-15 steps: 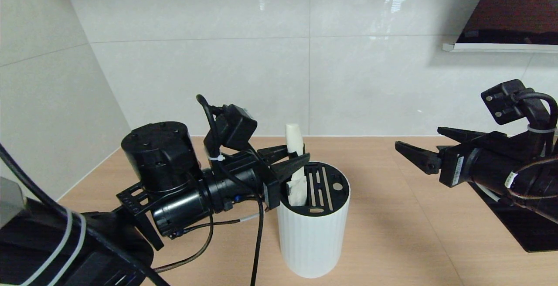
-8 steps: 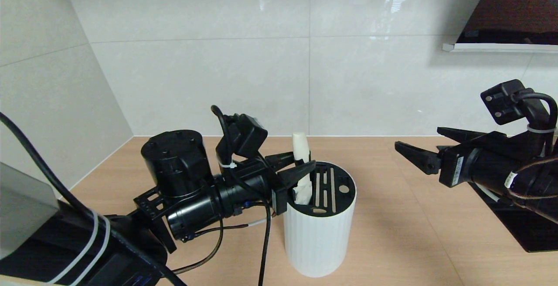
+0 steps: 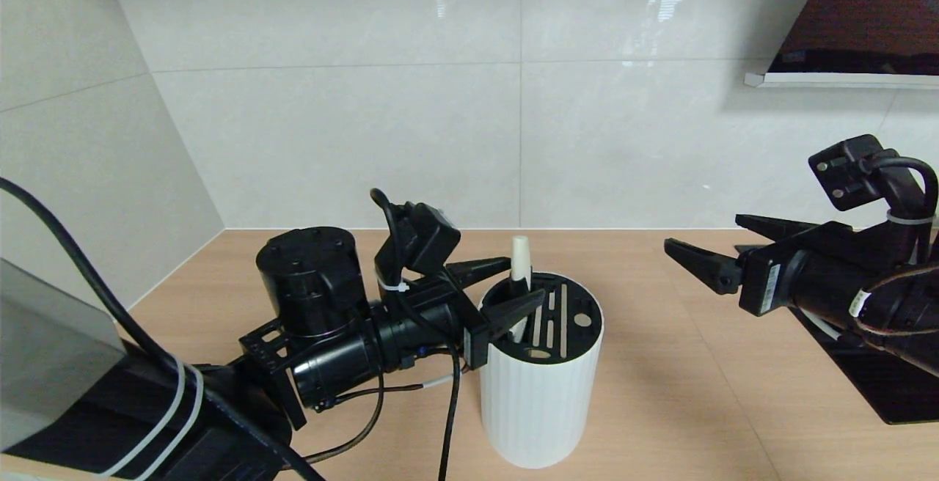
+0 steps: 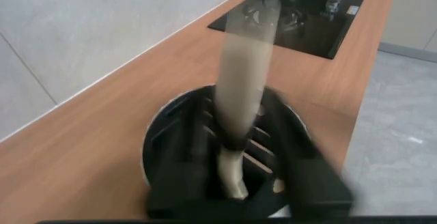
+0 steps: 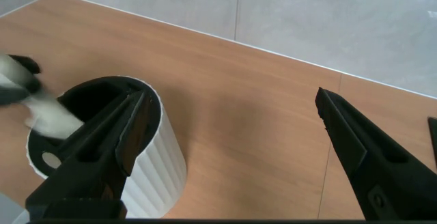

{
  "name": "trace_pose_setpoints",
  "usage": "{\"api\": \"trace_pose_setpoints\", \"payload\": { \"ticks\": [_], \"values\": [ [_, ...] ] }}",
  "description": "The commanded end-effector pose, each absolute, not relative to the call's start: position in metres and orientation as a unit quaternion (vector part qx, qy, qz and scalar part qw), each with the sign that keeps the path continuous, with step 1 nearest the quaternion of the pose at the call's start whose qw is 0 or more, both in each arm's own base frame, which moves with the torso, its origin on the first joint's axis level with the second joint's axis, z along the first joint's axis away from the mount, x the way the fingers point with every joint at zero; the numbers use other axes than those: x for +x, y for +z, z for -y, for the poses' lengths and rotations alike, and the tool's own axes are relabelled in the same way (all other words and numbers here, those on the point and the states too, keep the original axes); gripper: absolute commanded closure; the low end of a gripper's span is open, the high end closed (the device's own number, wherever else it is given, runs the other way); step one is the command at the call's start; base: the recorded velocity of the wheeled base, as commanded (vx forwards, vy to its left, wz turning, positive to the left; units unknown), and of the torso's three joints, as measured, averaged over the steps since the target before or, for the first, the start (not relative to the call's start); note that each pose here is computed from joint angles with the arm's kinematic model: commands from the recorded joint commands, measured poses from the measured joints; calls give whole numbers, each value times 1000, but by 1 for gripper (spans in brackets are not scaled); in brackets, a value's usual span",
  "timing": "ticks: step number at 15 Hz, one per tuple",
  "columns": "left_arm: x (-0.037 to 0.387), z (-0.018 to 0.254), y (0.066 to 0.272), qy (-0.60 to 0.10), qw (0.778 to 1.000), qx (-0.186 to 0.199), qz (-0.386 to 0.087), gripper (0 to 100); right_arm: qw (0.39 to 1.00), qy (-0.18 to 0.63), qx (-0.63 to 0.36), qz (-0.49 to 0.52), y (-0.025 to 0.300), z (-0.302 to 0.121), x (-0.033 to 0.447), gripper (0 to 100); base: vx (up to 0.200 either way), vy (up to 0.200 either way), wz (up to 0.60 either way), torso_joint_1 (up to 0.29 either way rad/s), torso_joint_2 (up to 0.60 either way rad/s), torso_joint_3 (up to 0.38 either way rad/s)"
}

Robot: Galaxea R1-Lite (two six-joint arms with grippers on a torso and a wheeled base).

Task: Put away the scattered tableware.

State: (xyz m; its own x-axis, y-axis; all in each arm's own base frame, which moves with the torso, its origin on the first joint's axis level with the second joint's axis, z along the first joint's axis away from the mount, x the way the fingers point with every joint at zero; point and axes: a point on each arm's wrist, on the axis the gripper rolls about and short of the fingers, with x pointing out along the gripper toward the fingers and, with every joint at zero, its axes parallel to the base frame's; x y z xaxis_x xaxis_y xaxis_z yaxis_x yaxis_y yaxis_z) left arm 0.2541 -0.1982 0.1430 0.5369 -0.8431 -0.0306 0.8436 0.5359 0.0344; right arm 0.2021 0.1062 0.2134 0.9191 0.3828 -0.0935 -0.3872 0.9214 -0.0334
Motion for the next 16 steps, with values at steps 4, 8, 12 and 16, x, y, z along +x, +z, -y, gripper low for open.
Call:
{"api": "trace_pose_setpoints", "payload": {
  "ticks": [4,8,12,16],
  "values": [
    [253,197,151,-479,877,19,17,0,979,197,-26,-42,213,-106,202,0,0,0,0,0,0,0],
    [235,183,188,-475,876,11,80,0,979,196,-25,-39,215,-106,201,0,0,0,0,0,0,0],
    [209,139,227,-423,895,3,144,0,981,193,-17,-15,224,-97,184,0,0,0,0,0,0,0],
    [156,72,245,-242,950,-12,199,0,988,144,-5,48,236,-64,131,0,0,0,0,0,0,0]
  ]
}}
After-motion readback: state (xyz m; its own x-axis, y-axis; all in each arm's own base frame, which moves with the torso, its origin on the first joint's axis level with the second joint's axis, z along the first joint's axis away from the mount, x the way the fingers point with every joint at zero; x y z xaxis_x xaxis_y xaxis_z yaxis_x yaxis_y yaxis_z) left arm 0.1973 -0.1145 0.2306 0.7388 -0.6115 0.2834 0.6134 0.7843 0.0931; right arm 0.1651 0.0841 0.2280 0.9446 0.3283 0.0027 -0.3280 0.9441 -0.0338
